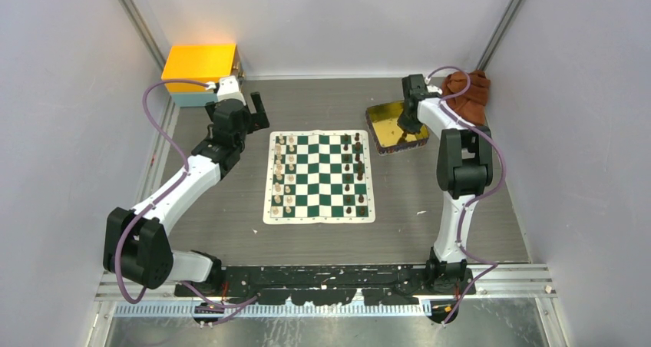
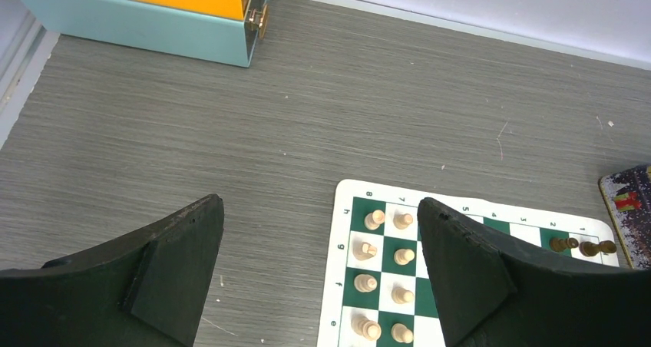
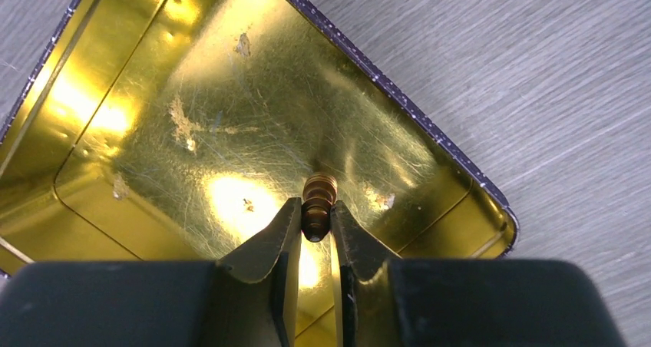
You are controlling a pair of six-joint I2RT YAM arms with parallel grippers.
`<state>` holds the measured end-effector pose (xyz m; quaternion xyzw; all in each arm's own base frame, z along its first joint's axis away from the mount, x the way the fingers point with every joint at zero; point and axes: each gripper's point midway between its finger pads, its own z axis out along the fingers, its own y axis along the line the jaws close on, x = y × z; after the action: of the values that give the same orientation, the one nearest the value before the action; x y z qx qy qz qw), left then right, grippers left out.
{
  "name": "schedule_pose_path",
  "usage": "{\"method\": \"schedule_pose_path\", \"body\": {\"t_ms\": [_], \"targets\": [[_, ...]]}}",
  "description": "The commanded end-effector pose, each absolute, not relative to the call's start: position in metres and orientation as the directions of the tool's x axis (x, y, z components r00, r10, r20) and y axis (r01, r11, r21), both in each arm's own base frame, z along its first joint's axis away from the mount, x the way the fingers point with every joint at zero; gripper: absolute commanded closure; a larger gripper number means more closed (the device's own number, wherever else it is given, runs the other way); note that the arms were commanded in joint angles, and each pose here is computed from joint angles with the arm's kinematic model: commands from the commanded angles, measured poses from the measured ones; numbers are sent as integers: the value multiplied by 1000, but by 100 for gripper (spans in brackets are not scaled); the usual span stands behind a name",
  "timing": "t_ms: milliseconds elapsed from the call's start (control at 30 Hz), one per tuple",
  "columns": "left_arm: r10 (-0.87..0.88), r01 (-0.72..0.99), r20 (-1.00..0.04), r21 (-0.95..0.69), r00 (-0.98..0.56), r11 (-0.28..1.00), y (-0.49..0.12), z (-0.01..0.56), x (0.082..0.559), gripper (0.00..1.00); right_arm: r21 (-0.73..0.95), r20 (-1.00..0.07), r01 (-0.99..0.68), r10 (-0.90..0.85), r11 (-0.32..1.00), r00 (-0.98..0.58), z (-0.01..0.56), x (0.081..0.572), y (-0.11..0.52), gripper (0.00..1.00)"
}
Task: Set up the chess pieces on the board
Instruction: Pick up the chess piece from the storage box.
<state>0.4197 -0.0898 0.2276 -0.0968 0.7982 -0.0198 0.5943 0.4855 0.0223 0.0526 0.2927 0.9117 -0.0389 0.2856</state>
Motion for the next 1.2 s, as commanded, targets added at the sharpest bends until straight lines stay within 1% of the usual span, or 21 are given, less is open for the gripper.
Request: {"method": "schedule_pose_path", "body": {"t_ms": [0,233,367,733,933,1167], "targets": [[-195,-127,-959,-171,-205,977,-90,247,424,4,240,-599,563,578,790,-554,93,502,26,99],[-194,-124,-958,-170,-213,978,-91,243,423,4,352,-565,583,663,732,-491,91,503,26,99],[-195,-120,-957,-172,-214,978,-91,243,422,4,417,-576,562,686,714,-445,101,508,27,99],[-203,-113,-956,-182,-212,977,-93,245,421,4,500,-609,506,700,703,-372,126,514,28,99],[-208,-112,-955,-187,-213,976,-94,245,421,4,482,-636,462,660,745,-401,151,511,34,99],[-233,-107,-948,-214,-215,971,-98,244,425,4,342,-675,413,527,844,-517,178,472,57,99]]}}
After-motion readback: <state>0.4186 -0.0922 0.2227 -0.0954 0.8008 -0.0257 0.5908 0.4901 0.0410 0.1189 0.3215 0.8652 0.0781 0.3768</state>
